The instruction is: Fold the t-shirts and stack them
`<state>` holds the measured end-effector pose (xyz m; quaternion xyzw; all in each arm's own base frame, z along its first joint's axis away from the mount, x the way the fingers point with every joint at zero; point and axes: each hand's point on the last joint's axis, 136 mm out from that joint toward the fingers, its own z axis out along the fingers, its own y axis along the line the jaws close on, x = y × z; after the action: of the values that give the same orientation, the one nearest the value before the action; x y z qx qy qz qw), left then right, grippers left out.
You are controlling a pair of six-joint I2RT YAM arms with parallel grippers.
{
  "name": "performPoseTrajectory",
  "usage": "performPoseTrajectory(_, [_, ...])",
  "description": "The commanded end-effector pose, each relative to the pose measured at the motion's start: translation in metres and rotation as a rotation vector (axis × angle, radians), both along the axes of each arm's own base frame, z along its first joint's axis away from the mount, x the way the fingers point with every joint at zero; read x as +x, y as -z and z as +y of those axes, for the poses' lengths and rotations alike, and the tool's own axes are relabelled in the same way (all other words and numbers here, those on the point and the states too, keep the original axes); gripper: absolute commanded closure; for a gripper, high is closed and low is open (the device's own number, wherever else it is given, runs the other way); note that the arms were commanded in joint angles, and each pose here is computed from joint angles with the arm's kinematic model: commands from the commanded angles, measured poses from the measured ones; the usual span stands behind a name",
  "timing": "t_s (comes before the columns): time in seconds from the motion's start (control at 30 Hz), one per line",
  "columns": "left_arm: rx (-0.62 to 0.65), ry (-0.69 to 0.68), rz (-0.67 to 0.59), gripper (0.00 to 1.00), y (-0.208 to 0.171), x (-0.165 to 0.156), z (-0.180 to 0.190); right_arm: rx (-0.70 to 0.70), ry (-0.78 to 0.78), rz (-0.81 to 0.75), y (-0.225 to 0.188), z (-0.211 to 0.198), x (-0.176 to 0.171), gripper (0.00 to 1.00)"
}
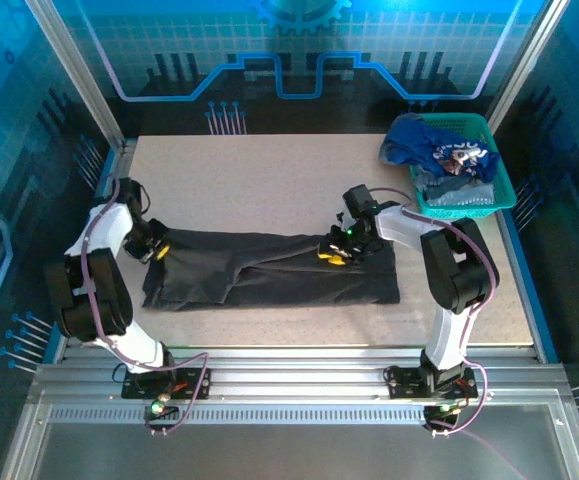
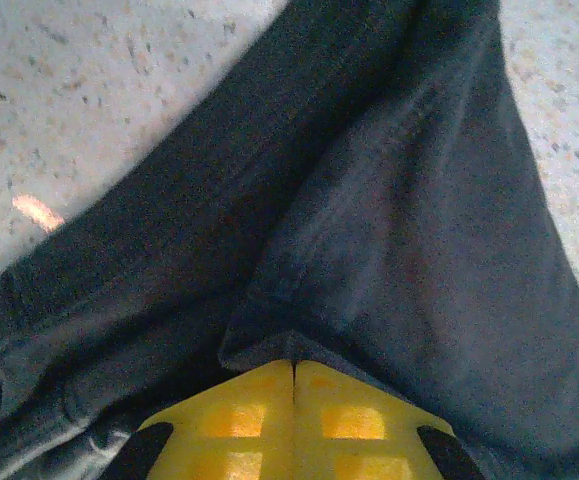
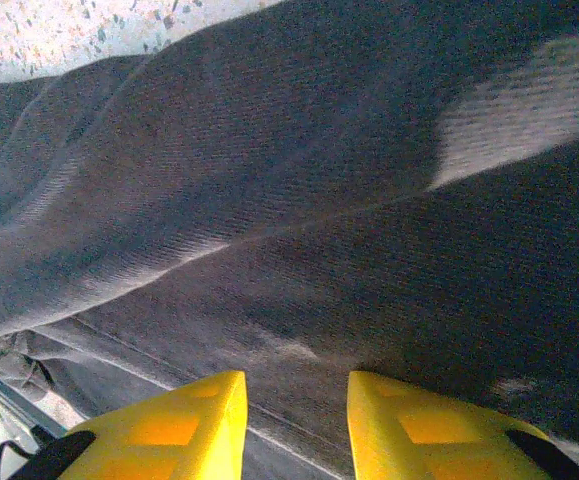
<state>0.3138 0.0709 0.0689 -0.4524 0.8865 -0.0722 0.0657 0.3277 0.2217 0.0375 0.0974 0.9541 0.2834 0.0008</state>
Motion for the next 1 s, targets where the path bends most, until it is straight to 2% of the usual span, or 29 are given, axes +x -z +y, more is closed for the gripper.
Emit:
performPoseTrajectory(0.0, [0.099, 0.054, -0.018, 0.79, 0.003, 0.02, 0.017, -0.013, 0.008, -0.018, -0.01, -0.01, -0.004, 0.66])
performPoseTrajectory(0.07, [0.126, 0.048, 0.007, 0.61, 0.004, 0.019, 0.019, -0.024, 0.013, -0.044, -0.016, -0.013, -0.002, 0.66])
performPoseTrajectory(0.17, [0.233, 0.024, 0.015, 0.48, -0.016, 0.006, 0.022, -0.045, 0.027, -0.103, -0.027, -0.021, 0.003, 0.66])
performPoseTrajectory(0.23, [0.275, -0.02, -0.014, 0.47, -0.035, -0.008, 0.017, -0.051, 0.037, -0.135, -0.034, -0.027, 0.007, 0.65])
performPoseTrajectory(0.3, [0.223, -0.061, -0.08, 0.49, -0.046, -0.016, -0.005, -0.061, 0.043, -0.148, -0.036, -0.033, 0.011, 0.65])
performPoseTrajectory(0.43, [0.025, -0.142, -0.089, 0.65, -0.034, -0.036, -0.054, -0.112, 0.03, -0.142, -0.03, -0.046, 0.016, 0.66])
performPoseTrajectory(0.53, [-0.055, -0.185, -0.085, 0.78, -0.016, -0.032, -0.069, -0.147, 0.012, -0.142, -0.027, -0.053, 0.02, 0.67])
performPoseTrajectory(0.6, [-0.081, -0.2, -0.088, 0.83, -0.006, -0.02, -0.072, -0.173, -0.002, -0.13, -0.024, -0.055, 0.022, 0.67])
performPoseTrajectory(0.73, [-0.074, -0.197, -0.046, 0.84, 0.013, 0.007, -0.068, -0.258, -0.004, -0.089, -0.01, -0.068, 0.022, 0.67])
performPoseTrajectory(0.97, [-0.021, -0.146, 0.051, 0.84, 0.053, 0.035, -0.059, -0.388, 0.028, 0.013, 0.014, -0.098, 0.011, 0.67])
